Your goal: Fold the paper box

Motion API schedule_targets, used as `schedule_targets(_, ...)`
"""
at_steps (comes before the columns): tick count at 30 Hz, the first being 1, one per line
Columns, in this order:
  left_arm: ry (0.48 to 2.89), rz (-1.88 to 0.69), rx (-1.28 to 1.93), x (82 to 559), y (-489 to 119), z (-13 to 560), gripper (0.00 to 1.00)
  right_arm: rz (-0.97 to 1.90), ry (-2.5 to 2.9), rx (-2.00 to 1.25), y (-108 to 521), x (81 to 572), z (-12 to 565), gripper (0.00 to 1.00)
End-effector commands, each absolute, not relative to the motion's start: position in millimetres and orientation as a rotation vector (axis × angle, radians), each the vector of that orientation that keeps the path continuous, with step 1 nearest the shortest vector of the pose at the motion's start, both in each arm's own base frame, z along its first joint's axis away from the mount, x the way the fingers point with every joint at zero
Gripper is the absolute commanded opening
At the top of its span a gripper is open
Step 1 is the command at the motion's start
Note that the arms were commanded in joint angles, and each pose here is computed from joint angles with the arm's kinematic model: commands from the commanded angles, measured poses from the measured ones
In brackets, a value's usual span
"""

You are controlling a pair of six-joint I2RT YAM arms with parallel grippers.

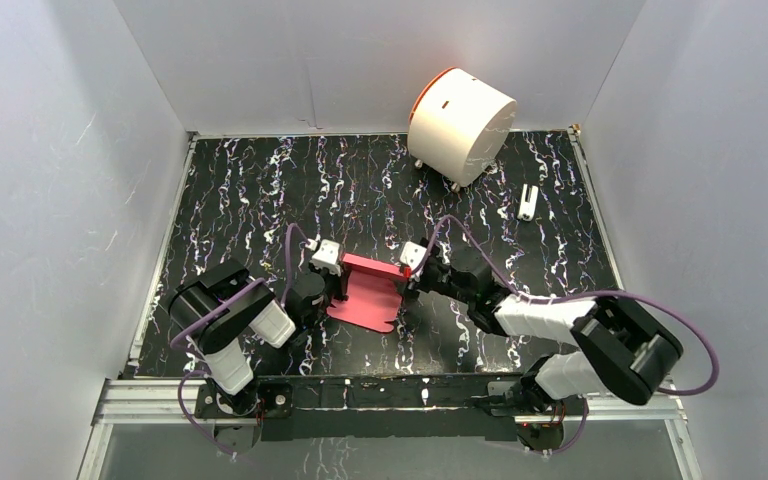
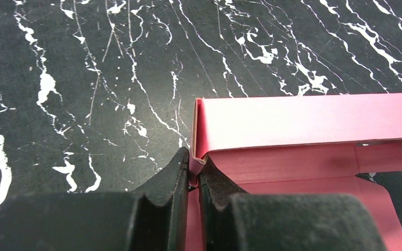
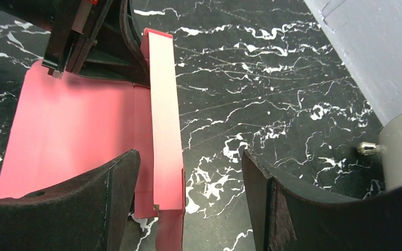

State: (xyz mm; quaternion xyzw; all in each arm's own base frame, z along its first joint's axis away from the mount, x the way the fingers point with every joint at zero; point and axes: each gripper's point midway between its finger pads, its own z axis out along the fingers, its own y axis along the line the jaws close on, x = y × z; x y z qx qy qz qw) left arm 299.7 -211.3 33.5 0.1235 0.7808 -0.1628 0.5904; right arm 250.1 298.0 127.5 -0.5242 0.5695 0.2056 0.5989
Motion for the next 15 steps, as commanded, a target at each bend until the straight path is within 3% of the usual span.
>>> schedule_targets(1, 1.787, -0.43, 0.329, 304, -225, 42, 0.0, 0.458, 1.252, -1.142, 305, 265, 141, 0.79)
schedule_targets(15, 1.791, -0.447, 0.351, 306, -230, 40, 0.0, 0.517, 1.244, -1.147, 316, 263, 119, 0.6)
